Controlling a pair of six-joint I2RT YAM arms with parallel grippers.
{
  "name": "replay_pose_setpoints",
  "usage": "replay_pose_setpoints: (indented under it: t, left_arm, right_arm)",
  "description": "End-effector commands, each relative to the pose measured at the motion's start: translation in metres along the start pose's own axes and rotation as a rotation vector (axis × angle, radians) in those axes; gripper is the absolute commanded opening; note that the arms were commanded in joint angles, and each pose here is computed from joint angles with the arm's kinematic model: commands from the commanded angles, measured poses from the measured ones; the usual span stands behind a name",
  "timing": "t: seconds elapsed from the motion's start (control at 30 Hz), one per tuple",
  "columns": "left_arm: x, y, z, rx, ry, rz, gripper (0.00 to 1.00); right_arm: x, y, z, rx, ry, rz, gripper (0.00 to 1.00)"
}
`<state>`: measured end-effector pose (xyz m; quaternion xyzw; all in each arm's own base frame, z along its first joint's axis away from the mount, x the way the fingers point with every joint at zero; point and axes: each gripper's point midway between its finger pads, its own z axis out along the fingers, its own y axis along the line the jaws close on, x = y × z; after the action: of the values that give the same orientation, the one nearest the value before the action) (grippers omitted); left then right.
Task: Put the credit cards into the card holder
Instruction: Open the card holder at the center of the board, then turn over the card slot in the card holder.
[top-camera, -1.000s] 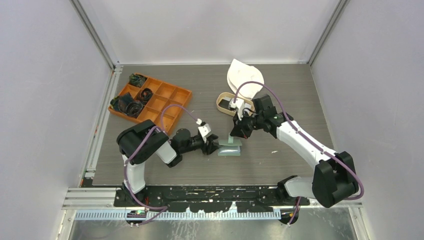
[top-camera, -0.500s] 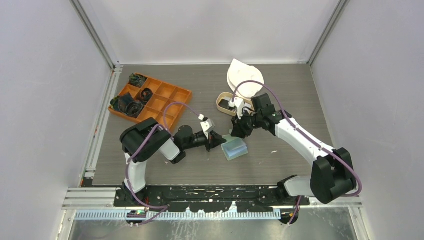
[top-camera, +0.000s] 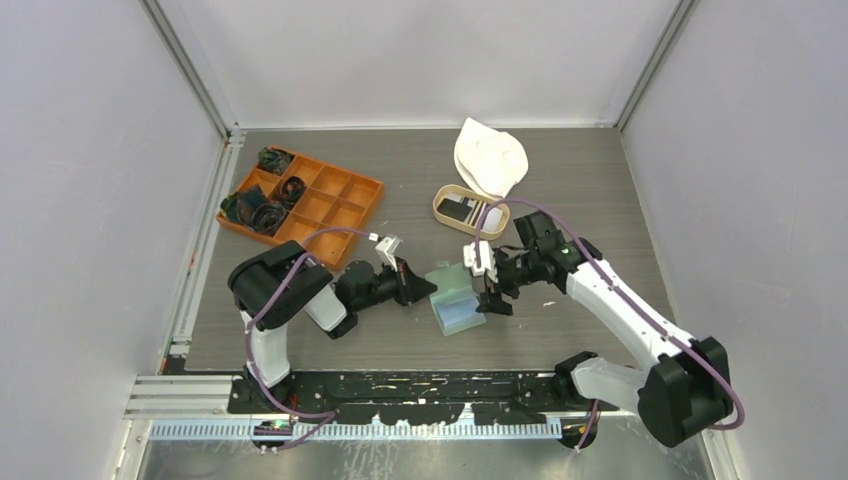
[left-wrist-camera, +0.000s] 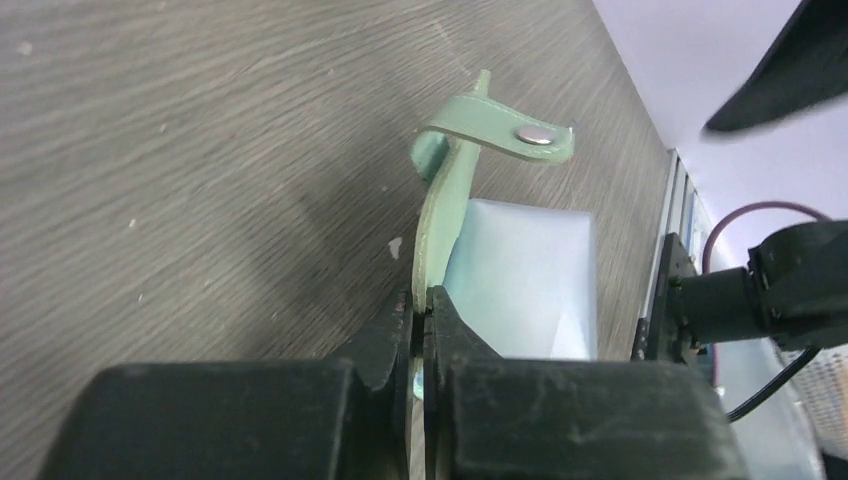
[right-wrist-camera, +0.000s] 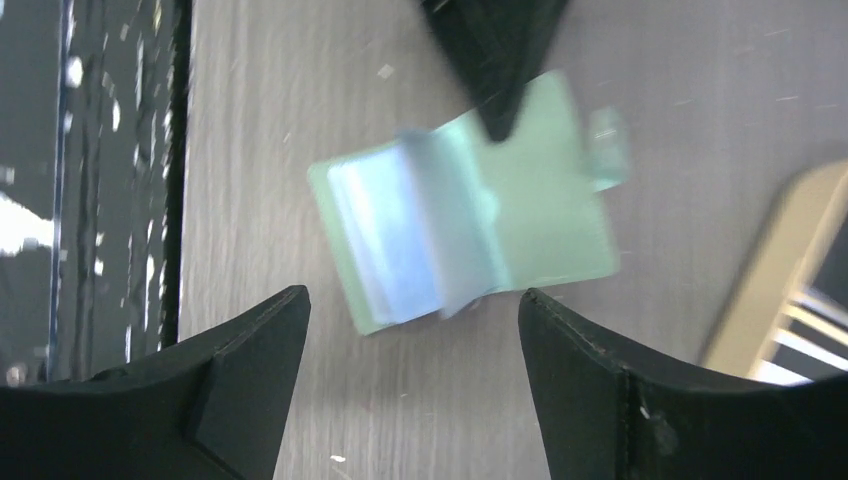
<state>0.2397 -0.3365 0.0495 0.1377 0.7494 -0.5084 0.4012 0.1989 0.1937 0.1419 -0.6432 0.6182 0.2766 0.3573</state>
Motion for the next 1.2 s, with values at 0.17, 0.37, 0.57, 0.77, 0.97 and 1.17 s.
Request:
replay_pose_setpoints:
  t: [0.17, 0.37, 0.57, 0.77, 0.97, 1.17]
  left_arm:
    - [0.011, 0.019, -0.005, -0.204, 0.133, -0.183, 0.0]
    - [0.013, 0.026, -0.004, -0.257, 0.184, -0.159, 0.0]
    - [0.017, 0.029, -0.002, -0.255, 0.207, -0.166, 0.0]
    - [0.017, 0.026, -0.001, -0.244, 0.219, -0.16, 0.0]
    - [0.018, 0.025, 0.0, -0.235, 0.229, -0.156, 0.0]
    - [0.017, 0.023, 0.0, -0.229, 0.234, -0.154, 0.0]
  right_arm:
    - [0.042, 0.031, 0.034, -0.179, 0.116, -0.259, 0.57]
    - [0.044, 0.045, 0.05, -0.243, 0.135, -0.318, 0.48]
    - [0.056, 0.035, 0.064, -0.196, 0.202, -0.281, 0.5]
    - [0.059, 0.02, 0.071, -0.126, 0.243, -0.235, 0.51]
    - [0.062, 0.015, 0.074, -0.107, 0.265, -0.215, 0.51]
    - [0.069, 0.016, 0.076, -0.116, 0.298, -0.218, 0.51]
